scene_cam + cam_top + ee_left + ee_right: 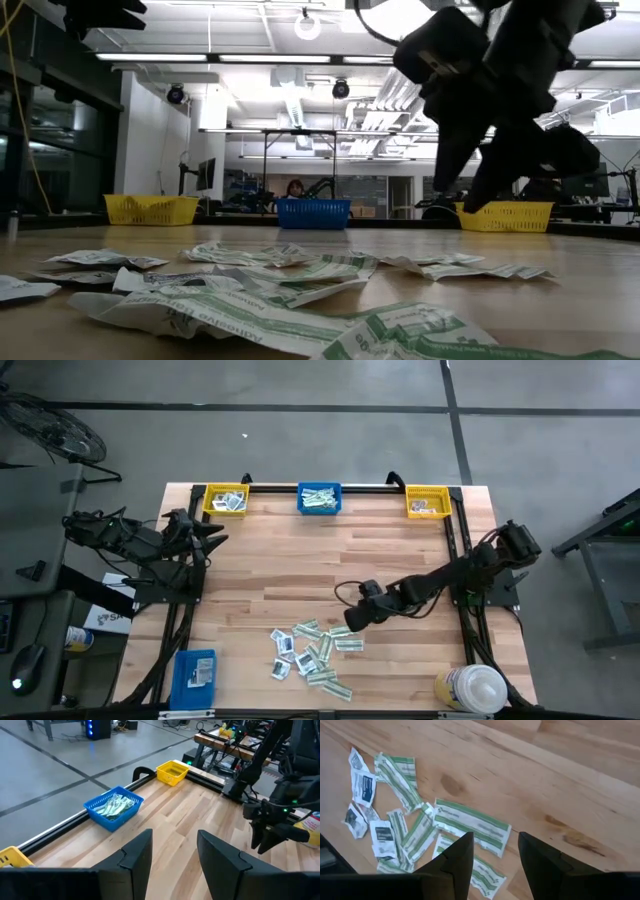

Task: Pick & Place First Aid Supplies
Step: Put the green bandage pack into the top blue bin

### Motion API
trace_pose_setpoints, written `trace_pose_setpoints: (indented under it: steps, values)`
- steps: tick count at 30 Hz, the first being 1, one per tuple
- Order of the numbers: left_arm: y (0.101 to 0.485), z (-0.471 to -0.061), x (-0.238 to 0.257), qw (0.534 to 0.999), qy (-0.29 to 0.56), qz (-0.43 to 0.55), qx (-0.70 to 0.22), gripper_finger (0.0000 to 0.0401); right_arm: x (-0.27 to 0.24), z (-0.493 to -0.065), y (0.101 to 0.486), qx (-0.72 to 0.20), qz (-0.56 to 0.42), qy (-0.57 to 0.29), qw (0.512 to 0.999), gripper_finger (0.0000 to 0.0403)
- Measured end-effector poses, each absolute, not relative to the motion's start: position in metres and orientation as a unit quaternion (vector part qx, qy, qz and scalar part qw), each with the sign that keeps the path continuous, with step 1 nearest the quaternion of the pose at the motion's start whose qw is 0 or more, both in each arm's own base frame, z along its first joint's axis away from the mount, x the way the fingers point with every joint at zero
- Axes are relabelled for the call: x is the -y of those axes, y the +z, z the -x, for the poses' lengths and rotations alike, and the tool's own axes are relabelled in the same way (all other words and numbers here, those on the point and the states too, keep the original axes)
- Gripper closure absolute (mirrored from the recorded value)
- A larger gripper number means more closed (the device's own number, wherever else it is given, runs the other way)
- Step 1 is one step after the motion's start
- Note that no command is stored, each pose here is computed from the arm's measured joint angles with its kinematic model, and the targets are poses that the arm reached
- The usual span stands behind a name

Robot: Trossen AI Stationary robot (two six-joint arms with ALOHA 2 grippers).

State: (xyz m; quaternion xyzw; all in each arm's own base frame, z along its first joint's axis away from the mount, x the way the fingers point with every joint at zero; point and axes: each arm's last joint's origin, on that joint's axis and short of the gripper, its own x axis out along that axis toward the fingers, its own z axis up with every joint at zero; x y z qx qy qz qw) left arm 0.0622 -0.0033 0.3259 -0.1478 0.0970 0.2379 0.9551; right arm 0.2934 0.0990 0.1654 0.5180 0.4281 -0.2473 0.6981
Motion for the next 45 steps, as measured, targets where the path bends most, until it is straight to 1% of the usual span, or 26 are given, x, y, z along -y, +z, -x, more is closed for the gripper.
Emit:
trace_pose_setpoints:
  steps: [8,15,25,36,40,45]
  values:
    - [0.324,-0.063,0.005,0.960,0.203,0.152,-0.116,0.0245,-0.113,-0.289,0.162,-0.418,-0.520,-0.264,0.697,0.0254]
    - [0.323,-0.063,0.006,0.963,0.184,0.154,-0.127,0.0245,-0.127,-0.290,0.141,-0.436,-0.528,-0.275,0.675,0.0254]
    - [0.321,-0.062,0.008,0.965,0.147,0.157,-0.150,0.0245,-0.134,-0.303,0.119,-0.436,-0.549,-0.255,0.666,0.0254]
    - [0.318,-0.061,0.009,0.964,0.130,0.152,-0.175,0.0245,-0.127,-0.305,0.117,-0.428,-0.550,-0.272,0.664,0.0255]
    - [0.318,-0.061,0.009,0.964,0.130,0.152,-0.175,0.0245,-0.123,-0.306,0.115,-0.437,-0.554,-0.277,0.652,0.0275]
    - [0.315,-0.060,0.009,0.963,0.133,0.144,-0.187,0.0245,-0.122,-0.303,0.113,-0.440,-0.560,-0.297,0.636,0.0324]
